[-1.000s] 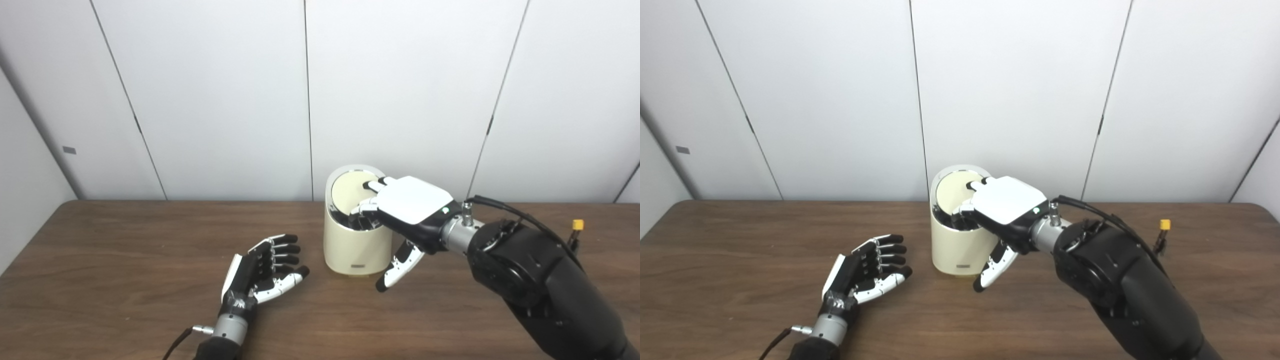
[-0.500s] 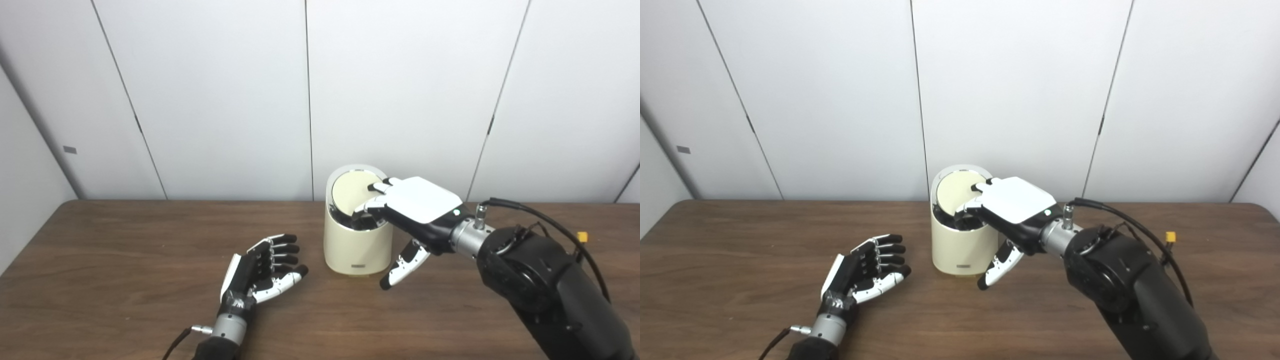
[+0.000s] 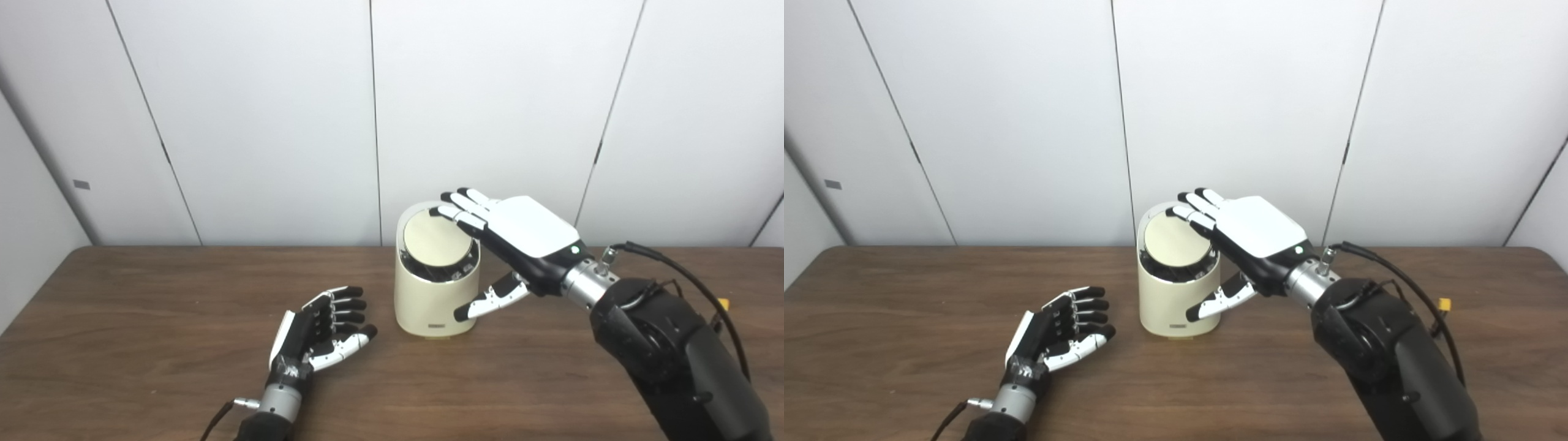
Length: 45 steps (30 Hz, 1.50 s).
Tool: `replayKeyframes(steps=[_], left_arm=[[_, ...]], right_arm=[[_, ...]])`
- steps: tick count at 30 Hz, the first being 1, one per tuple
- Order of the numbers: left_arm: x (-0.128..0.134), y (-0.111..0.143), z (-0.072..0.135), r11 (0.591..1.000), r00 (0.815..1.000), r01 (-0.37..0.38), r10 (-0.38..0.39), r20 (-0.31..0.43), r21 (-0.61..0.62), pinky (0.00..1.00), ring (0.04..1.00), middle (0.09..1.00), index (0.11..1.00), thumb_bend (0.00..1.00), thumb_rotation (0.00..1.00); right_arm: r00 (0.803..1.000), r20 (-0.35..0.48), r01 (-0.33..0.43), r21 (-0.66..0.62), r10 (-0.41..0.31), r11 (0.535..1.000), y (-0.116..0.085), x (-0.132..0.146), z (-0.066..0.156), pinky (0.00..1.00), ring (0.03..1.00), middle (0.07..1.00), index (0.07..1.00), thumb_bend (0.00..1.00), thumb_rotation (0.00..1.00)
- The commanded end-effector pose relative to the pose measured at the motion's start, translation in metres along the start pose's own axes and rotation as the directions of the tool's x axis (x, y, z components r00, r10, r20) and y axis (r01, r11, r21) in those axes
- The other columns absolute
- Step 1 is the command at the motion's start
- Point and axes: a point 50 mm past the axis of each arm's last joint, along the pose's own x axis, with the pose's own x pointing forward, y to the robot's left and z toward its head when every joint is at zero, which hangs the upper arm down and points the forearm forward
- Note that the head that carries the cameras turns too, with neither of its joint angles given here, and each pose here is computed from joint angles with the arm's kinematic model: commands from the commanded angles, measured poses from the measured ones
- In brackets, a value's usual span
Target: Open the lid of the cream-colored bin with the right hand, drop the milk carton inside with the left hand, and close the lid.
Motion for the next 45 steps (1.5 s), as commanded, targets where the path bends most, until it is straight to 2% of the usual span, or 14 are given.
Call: replayKeyframes(steps=[1,4,9,11,13,19,21,24,29,31,43,45], left_arm=[[0.012,0.002,0.02,1.0,0.996,0.006,-0.007,0.084,0.005,0.64,0.66,0.693,0.75,0.61,0.05],[0.012,0.003,0.02,1.0,0.996,0.007,-0.008,0.087,0.007,0.65,0.659,0.689,0.753,0.6,0.04],[0.012,0.005,0.022,1.0,0.996,0.007,-0.008,0.089,0.009,0.64,0.659,0.696,0.758,0.6,0.05],[0.012,0.006,0.023,1.0,0.996,0.006,-0.007,0.092,0.005,0.63,0.66,0.7,0.758,0.6,0.05],[0.012,0.006,0.024,1.0,0.995,0.003,-0.003,0.097,0.005,0.59,0.651,0.701,0.756,0.61,0.04],[0.011,0.01,0.029,1.0,0.993,0.0,-0.003,0.119,0.026,0.53,0.642,0.714,0.751,0.61,0.09],[0.01,0.011,0.03,0.999,0.991,0.005,-0.009,0.131,0.033,0.53,0.65,0.72,0.757,0.62,0.12],[0.01,0.013,0.031,0.999,0.988,0.024,-0.029,0.149,0.039,0.57,0.683,0.753,0.794,0.66,0.19],[0.011,0.016,0.036,0.998,0.985,0.052,-0.058,0.163,0.041,0.63,0.742,0.816,0.867,0.7,0.24],[0.01,0.017,0.037,0.998,0.984,0.057,-0.063,0.169,0.038,0.65,0.756,0.831,0.885,0.73,0.26],[0.012,0.021,0.043,0.996,0.976,0.067,-0.077,0.204,0.057,0.7,0.833,0.879,0.917,0.75,0.31],[0.013,0.022,0.044,0.996,0.973,0.074,-0.084,0.215,0.052,0.7,0.837,0.881,0.921,0.75,0.32]], right_arm=[[0.995,0.007,0.096,0.026,-0.097,0.995,-0.025,0.009,0.001,0.83,0.992,1.0,0.965,0.73,0.4],[0.994,-0.003,0.106,0.063,-0.106,0.992,-0.027,0.009,-0.001,0.8,0.987,1.0,0.979,0.75,0.35],[0.991,-0.042,0.132,0.136,-0.127,0.982,-0.027,0.004,-0.008,0.8,0.982,1.0,0.991,0.77,0.35],[0.988,-0.07,0.151,0.188,-0.14,0.97,-0.025,0.0,-0.012,0.74,0.946,0.99,0.975,0.79,0.35],[0.984,-0.097,0.17,0.273,-0.149,0.947,-0.021,-0.004,-0.017,0.69,0.914,0.976,0.961,0.8,0.34],[0.978,-0.152,0.197,0.457,-0.142,0.867,-0.004,-0.019,-0.03,0.74,0.918,0.97,0.928,0.76,0.3],[0.975,-0.164,0.213,0.5,-0.15,0.84,0.004,-0.026,-0.037,0.73,0.899,0.952,0.918,0.75,0.27],[0.969,-0.175,0.244,0.543,-0.176,0.804,0.015,-0.035,-0.048,0.7,0.874,0.941,0.924,0.75,0.27],[0.96,-0.2,0.276,0.589,-0.195,0.759,0.03,-0.048,-0.062,0.68,0.867,0.95,0.932,0.76,0.34],[0.956,-0.22,0.289,0.612,-0.193,0.736,0.038,-0.053,-0.066,0.69,0.872,0.951,0.928,0.77,0.33],[0.944,-0.274,0.324,0.671,-0.183,0.667,0.068,-0.073,-0.069,0.75,0.887,0.952,0.914,0.75,0.29],[0.938,-0.295,0.339,0.686,-0.181,0.644,0.073,-0.077,-0.068,0.76,0.885,0.943,0.914,0.77,0.29]])
